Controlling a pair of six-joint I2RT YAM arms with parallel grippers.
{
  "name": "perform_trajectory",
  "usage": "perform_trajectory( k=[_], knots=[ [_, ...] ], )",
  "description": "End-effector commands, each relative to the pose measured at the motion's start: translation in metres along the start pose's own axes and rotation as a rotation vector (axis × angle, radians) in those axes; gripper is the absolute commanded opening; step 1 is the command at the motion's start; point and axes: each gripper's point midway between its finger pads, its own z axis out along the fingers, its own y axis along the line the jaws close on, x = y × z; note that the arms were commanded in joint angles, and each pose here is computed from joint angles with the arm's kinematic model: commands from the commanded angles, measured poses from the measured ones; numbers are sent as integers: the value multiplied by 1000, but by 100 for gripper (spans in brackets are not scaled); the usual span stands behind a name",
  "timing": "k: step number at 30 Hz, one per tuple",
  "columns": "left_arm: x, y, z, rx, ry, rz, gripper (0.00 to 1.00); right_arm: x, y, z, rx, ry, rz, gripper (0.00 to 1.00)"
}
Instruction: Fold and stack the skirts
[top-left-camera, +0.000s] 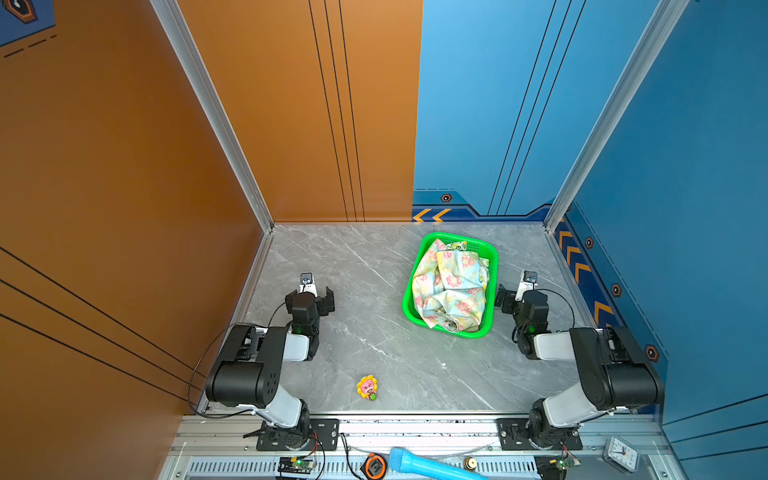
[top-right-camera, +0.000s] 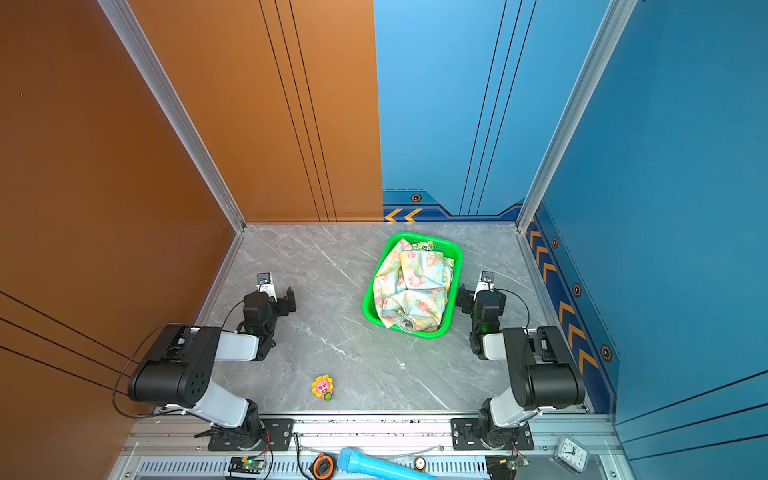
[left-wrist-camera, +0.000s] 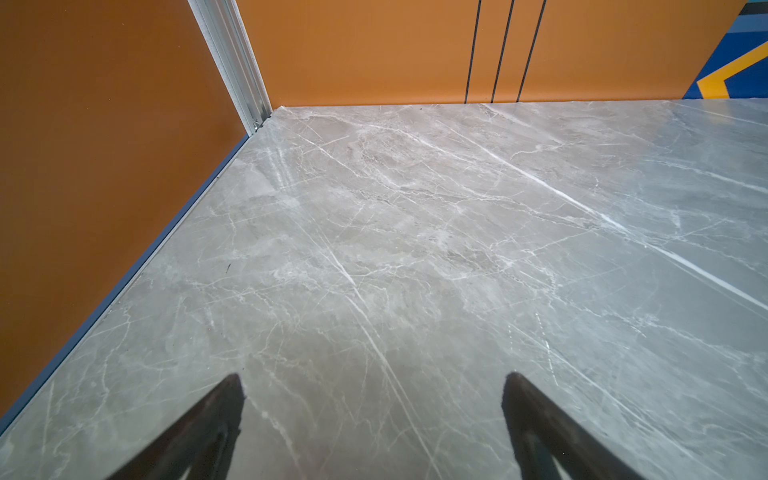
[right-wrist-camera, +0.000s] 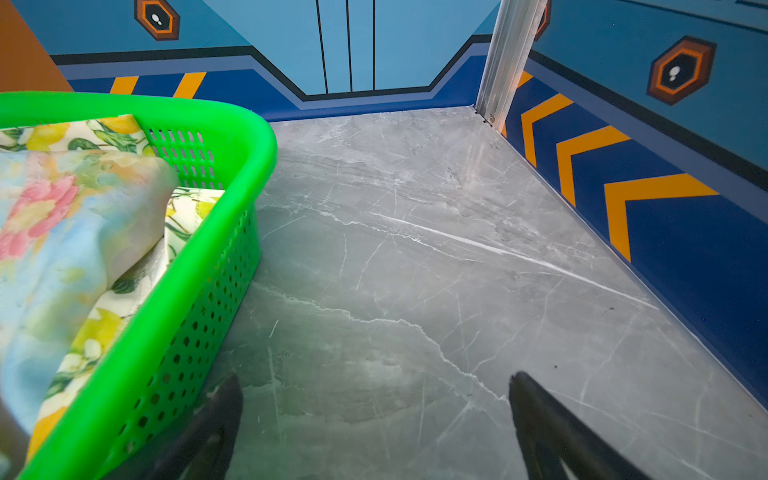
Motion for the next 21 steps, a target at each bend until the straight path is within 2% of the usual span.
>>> perform_trajectory(
  k=[1, 19, 21],
  knots=[
    [-9, -5, 3, 21, -19, 13, 98, -6, 4, 1, -15, -16, -7, 100],
    [-8, -6, 3, 16, -17, 20, 98, -6, 4, 1, -15, -16, -6, 100],
    [-8, -7, 2, 11, -20, 22, 98, -8, -5, -1, 37, -34, 11, 100]
  ],
)
